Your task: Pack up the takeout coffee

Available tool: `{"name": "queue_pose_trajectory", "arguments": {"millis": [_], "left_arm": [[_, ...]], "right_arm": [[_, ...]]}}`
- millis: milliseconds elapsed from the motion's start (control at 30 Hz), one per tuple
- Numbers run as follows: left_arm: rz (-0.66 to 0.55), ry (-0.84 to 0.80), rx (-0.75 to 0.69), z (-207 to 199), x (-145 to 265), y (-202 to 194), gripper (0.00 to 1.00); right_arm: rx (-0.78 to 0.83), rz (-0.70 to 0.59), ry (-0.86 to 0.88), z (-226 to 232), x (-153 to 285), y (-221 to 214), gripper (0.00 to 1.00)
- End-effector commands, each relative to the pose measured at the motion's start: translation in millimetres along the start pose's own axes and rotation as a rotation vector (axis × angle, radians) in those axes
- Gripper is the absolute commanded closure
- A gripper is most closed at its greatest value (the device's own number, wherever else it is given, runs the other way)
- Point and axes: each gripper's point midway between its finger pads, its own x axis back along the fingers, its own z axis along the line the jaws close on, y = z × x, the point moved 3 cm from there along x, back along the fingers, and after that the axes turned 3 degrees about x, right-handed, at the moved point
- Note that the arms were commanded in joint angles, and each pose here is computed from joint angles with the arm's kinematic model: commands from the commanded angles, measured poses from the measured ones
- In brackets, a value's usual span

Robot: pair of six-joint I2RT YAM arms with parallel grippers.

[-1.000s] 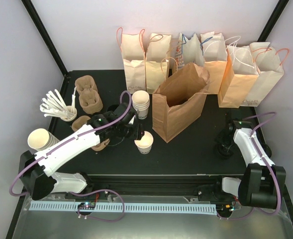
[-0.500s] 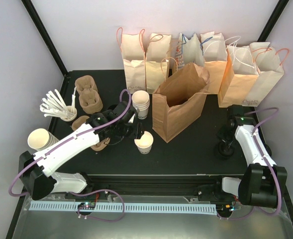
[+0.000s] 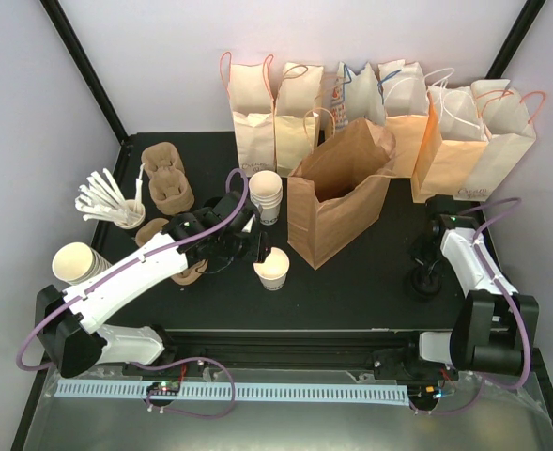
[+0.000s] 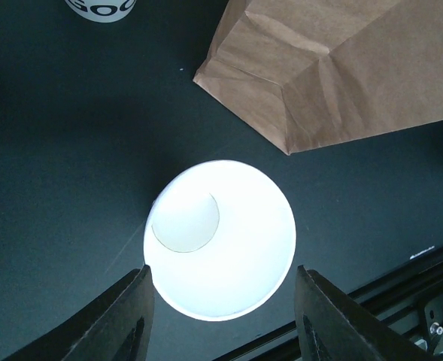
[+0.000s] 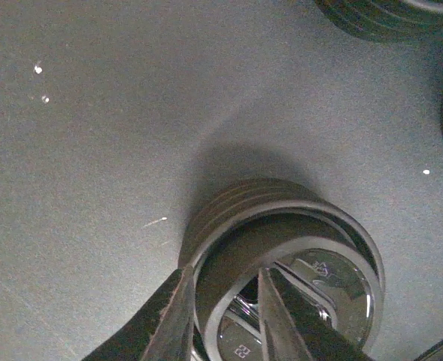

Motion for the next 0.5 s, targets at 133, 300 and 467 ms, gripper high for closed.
{"name": "queue_pose_trajectory", "arguments": {"millis": [133, 300, 467], "left_arm": [[-0.02, 0.016, -0.014, 0.7, 6.3, 7.6, 0.46], [-0.018, 0.024, -0.018, 1.8, 7.8, 7.7, 0.46], [-0.017, 0.025, -0.017, 1.8, 8.8, 7.8, 0.46]], "right_arm": [[-0.048, -0.001, 0.004, 2.2, -10.4, 2.2, 0.78], [-0.045, -0.006, 0.003, 3.3, -6.8, 5.2, 0.87], [-0.038, -0.019, 0.014, 2.6, 3.0, 6.9, 0.9]]}}
